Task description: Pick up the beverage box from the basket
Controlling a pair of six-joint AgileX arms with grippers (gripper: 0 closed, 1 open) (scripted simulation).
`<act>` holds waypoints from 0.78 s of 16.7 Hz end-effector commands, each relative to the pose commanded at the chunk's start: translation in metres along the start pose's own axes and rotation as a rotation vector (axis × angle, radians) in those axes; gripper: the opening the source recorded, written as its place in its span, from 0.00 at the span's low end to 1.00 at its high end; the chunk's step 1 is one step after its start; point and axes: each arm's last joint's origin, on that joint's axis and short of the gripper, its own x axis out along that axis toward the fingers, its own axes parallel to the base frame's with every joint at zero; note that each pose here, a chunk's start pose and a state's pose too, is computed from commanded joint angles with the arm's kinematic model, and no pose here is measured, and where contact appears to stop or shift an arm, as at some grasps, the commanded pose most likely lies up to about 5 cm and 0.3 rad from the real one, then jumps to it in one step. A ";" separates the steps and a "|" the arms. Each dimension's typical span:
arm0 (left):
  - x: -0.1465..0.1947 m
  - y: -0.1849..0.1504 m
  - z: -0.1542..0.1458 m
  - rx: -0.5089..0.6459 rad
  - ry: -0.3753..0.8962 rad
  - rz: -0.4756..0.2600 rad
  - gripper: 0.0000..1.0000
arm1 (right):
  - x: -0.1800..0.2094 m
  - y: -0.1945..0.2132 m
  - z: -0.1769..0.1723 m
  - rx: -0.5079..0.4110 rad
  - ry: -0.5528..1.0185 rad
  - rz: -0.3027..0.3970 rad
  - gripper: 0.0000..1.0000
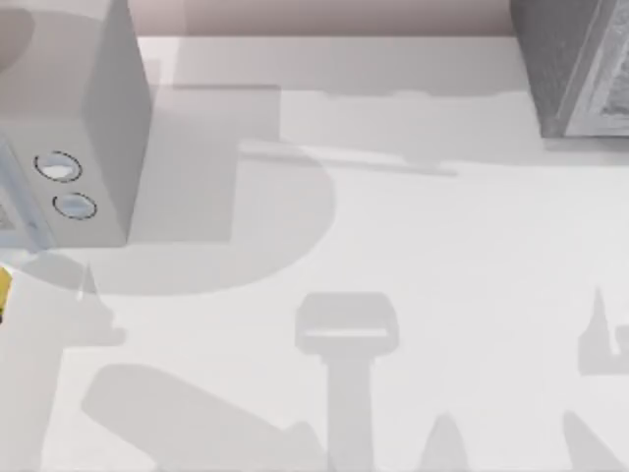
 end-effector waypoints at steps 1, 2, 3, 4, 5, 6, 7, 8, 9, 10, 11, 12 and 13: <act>-0.002 -0.001 -0.015 0.000 0.000 0.002 0.00 | 0.000 0.000 0.000 0.000 0.000 0.000 1.00; -0.003 -0.002 -0.028 0.000 0.000 0.004 0.00 | 0.000 0.000 0.000 0.000 0.000 0.000 1.00; -0.003 -0.003 -0.037 0.001 -0.001 0.006 0.00 | 0.000 0.000 0.000 0.000 0.000 0.000 1.00; -0.004 -0.003 -0.044 0.001 -0.001 0.007 0.00 | 0.000 0.000 0.000 0.000 0.000 0.000 1.00; -0.004 -0.004 -0.048 0.001 -0.002 0.008 0.00 | 0.000 0.000 0.000 0.000 0.000 0.000 1.00; -0.004 -0.004 -0.050 0.001 -0.002 0.008 0.00 | 0.000 0.000 0.000 0.000 0.000 0.000 1.00; -0.004 -0.004 -0.050 0.001 -0.002 0.008 0.00 | 0.000 0.000 0.000 0.000 0.000 0.000 1.00; -0.004 -0.004 -0.050 0.001 -0.002 0.008 0.00 | 0.000 0.000 0.000 0.000 0.000 0.000 1.00; -0.004 -0.004 -0.050 0.001 -0.002 0.008 0.00 | 0.000 0.000 0.000 0.000 0.000 0.000 1.00; -0.003 -0.003 -0.050 0.002 0.003 0.010 0.00 | 0.000 0.000 0.000 0.000 0.000 0.000 1.00; -0.003 -0.004 -0.050 0.002 0.004 0.011 0.00 | 0.000 0.000 0.000 0.000 0.000 0.000 1.00; -0.003 -0.004 -0.050 -0.003 0.013 0.014 0.00 | 0.000 0.000 0.000 0.000 0.000 0.000 1.00; -0.002 -0.005 -0.049 -0.011 0.026 0.020 0.00 | 0.000 0.000 0.000 0.000 0.000 0.000 1.00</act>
